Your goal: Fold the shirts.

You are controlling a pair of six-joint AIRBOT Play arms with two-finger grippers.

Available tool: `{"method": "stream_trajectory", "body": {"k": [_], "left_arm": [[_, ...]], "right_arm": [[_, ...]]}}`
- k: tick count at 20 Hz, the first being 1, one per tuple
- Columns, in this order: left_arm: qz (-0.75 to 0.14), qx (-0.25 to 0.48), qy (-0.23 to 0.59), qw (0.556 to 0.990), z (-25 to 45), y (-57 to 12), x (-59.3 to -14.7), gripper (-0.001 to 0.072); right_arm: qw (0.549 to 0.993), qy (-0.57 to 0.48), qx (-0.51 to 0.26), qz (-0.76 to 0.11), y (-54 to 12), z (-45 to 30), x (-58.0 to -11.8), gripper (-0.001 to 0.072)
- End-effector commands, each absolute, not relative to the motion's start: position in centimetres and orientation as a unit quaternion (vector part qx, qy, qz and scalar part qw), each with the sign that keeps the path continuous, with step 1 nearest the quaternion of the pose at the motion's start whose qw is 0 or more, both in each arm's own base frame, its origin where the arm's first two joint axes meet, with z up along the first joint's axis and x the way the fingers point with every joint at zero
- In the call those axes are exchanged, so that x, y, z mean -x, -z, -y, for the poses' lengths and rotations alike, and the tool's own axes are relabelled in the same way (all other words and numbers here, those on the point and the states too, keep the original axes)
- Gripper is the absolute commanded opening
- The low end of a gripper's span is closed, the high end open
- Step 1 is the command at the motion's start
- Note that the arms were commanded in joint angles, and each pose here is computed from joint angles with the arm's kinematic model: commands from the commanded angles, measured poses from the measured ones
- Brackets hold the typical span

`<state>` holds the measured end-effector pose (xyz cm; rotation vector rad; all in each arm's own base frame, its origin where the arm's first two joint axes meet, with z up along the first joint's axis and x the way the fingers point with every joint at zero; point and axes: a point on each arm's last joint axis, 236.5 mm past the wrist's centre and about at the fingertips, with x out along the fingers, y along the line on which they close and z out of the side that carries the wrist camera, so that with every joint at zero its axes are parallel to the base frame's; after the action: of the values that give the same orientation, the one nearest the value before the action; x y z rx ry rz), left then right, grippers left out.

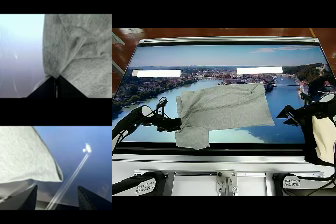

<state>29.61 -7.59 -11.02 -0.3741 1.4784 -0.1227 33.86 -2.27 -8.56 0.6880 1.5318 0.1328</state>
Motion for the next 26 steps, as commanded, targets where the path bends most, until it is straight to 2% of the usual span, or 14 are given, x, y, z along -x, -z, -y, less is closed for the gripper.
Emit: {"method": "stream_trajectory", "body": {"k": [1, 7, 8, 9, 10, 11, 12, 14, 17, 20, 22, 23, 25, 26], "left_arm": [[-0.668, 0.167, 0.06, 0.723, 7.7, 10.5, -29.5, 0.0038], [-0.647, 0.166, 0.063, 0.741, 7.6, 9.1, -30.2, 0.0038], [-0.644, 0.166, 0.064, 0.744, 7.6, 8.9, -30.4, 0.0038], [-0.641, 0.165, 0.065, 0.747, 7.6, 8.6, -30.7, 0.0038], [-0.635, 0.165, 0.066, 0.752, 7.6, 8.1, -31.1, 0.0037], [-0.628, 0.164, 0.068, 0.757, 7.6, 7.5, -31.7, 0.0038], [-0.617, 0.163, 0.072, 0.766, 7.7, 6.4, -32.4, 0.0037], [-0.573, 0.152, 0.083, 0.801, 7.5, 2.5, -34.7, 0.0037], [-0.434, 0.11, 0.117, 0.886, 7.4, -10.1, -38.7, 0.0037], [-0.211, 0.07, 0.121, 0.967, 6.1, -30.2, -37.8, 0.0037], [-0.036, 0.052, 0.109, 0.992, 4.9, -43.8, -32.7, 0.0037], [0.053, 0.047, 0.103, 0.992, 4.5, -49.7, -28.9, 0.0038], [0.204, 0.044, 0.094, 0.973, 3.9, -58.1, -21.0, 0.0038], [0.262, 0.044, 0.091, 0.96, 3.7, -60.6, -17.4, 0.0037]], "right_arm": [[0.656, -0.072, -0.296, -0.691, 10.6, 0.4, -33.8, 0.0626], [0.627, -0.082, -0.342, -0.695, 12.1, -2.2, -34.5, 0.0619], [0.627, -0.086, -0.335, -0.698, 12.3, -2.8, -34.4, 0.0513], [0.628, -0.09, -0.329, -0.699, 12.3, -3.4, -34.5, 0.0369], [0.627, -0.097, -0.325, -0.701, 12.2, -4.1, -34.5, 0.0281], [0.626, -0.104, -0.319, -0.704, 12.1, -4.6, -34.4, 0.0131], [0.626, -0.114, -0.313, -0.705, 11.6, -4.8, -34.5, 0.0062], [0.652, -0.155, -0.292, -0.682, 8.6, -4.9, -36.0, 0.0062], [0.771, -0.202, -0.206, -0.568, -3.1, -3.5, -41.3, 0.0062], [0.913, -0.19, -0.084, -0.352, -23.2, -1.9, -43.7, 0.0062], [0.979, -0.134, -0.02, -0.153, -38.6, -0.9, -40.7, 0.0062], [0.992, -0.106, -0.007, -0.063, -44.8, -0.7, -37.9, 0.0062], [0.993, -0.06, 0.013, 0.099, -54.5, -0.6, -30.9, 0.0062], [0.988, -0.04, 0.016, 0.149, -57.2, -0.5, -27.7, 0.0062]]}}
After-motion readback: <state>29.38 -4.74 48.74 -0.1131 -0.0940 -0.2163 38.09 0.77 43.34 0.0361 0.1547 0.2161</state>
